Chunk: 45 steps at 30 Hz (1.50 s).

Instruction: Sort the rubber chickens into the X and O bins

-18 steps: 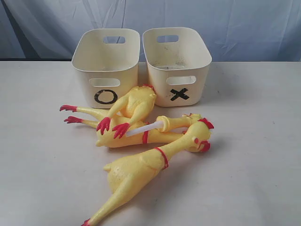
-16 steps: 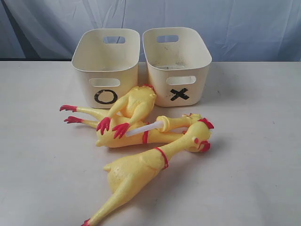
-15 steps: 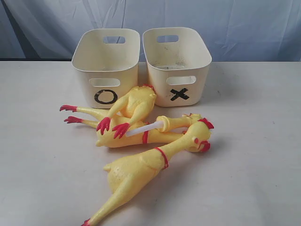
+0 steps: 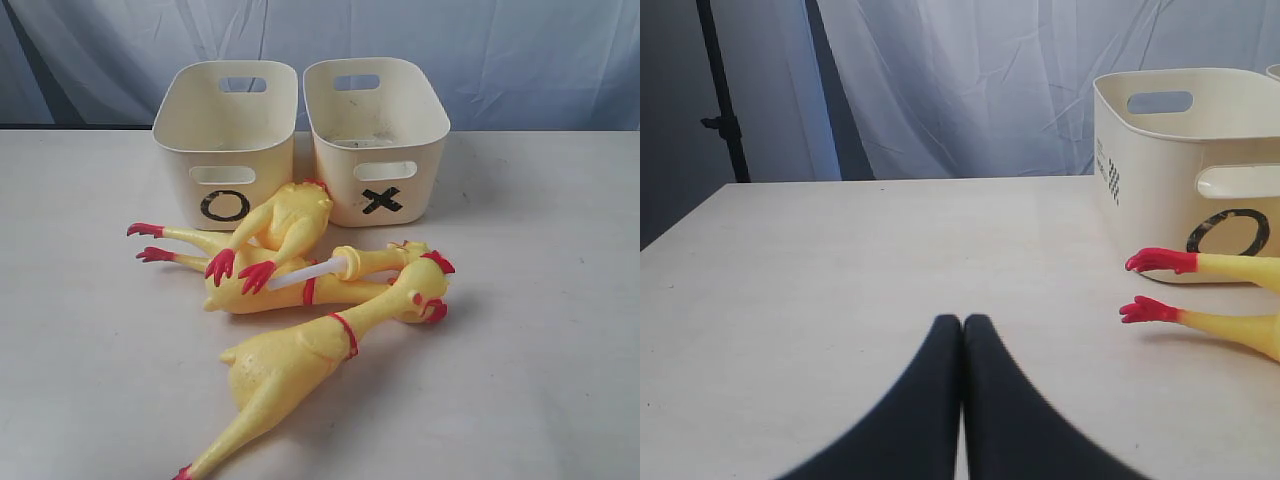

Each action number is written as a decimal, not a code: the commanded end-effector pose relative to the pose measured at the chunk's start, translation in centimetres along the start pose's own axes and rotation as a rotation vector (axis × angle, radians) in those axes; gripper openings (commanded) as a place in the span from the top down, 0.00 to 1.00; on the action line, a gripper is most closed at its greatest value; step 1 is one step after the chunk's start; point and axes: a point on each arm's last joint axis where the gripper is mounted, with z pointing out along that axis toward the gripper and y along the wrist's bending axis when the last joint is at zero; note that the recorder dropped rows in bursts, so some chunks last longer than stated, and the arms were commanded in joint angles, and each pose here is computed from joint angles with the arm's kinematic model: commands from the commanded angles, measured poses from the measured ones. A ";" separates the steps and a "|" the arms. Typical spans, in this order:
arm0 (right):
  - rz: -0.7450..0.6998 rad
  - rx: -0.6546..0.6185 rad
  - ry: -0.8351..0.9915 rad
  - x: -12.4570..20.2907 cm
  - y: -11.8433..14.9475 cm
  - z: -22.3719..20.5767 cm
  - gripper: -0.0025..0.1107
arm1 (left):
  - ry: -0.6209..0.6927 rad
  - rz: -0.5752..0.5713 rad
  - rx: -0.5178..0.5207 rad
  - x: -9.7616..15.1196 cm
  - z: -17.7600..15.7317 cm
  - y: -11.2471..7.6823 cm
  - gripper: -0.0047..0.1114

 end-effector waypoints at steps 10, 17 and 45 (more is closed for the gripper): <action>0.001 0.007 -0.006 0.1 0.0 0.0 0.98 | -0.009 -0.004 0.005 0.0 0.0 0.0 0.96; 0.001 0.007 -0.006 0.1 0.0 0.0 0.98 | -0.009 -0.004 0.005 0.0 0.0 0.0 0.96; 0.361 -0.030 -0.200 -1.6 0.0 -0.2 0.98 | -0.009 -0.002 0.005 0.0 0.0 0.0 0.96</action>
